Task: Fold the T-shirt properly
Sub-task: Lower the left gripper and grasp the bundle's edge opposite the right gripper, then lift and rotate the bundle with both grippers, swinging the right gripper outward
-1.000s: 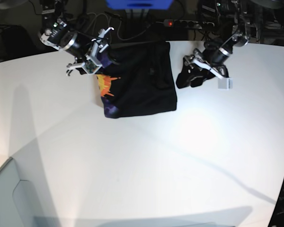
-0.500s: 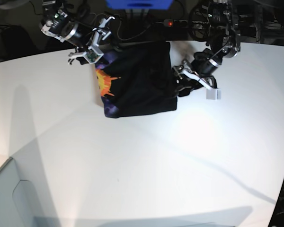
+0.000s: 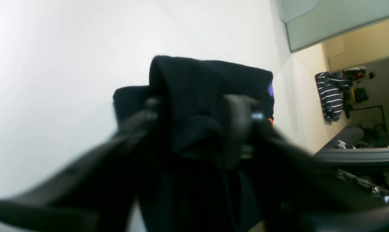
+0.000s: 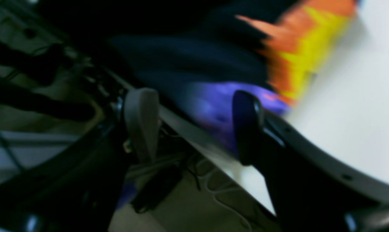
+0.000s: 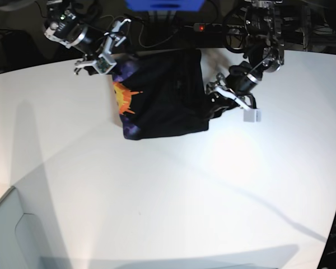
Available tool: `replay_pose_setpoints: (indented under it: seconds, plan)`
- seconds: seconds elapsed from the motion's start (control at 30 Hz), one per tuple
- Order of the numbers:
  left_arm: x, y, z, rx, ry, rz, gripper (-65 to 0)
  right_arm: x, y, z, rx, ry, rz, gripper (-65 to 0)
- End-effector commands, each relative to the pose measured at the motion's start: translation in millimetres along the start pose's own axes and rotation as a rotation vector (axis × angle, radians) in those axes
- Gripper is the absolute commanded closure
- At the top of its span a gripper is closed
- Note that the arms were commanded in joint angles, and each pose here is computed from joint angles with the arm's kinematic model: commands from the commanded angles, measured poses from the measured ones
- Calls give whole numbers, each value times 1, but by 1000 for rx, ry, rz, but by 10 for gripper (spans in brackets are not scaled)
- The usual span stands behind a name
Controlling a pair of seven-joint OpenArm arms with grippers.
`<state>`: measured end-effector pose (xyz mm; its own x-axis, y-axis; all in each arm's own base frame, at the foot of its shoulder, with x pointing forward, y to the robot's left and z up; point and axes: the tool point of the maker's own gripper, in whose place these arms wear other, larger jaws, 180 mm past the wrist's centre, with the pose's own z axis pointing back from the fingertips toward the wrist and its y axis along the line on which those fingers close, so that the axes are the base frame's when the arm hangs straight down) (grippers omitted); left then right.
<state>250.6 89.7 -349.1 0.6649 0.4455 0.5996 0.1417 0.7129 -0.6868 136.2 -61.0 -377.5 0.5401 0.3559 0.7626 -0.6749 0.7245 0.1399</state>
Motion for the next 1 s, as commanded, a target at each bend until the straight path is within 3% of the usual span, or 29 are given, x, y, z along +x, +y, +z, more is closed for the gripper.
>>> replay_pose_setpoints:
  seconds: [0.0,0.1,0.37,0.53,0.67,0.97]
  plan:
    - [10,-7,1,-26,-33,-9,-133,8,1,3,12,-37,8,-350]
    - [10,-7,1,-26,-33,-9,0,8,-2,4,2,-37,8,-350]
    - [6,-3,0,-18,-25,1,0,-9,0,-2,15,-9,-39,-350]
    - [4,-3,1,-18,-22,7,0,-7,1,-4,23,-83,-79,-350]
    - [9,-9,4,-30,-36,-4,0,-18,0,-8,25,-67,-110,-350]
    - [12,-3,17,0,-50,-20,0,-16,-17,-6,-15,-76,-105,-342]
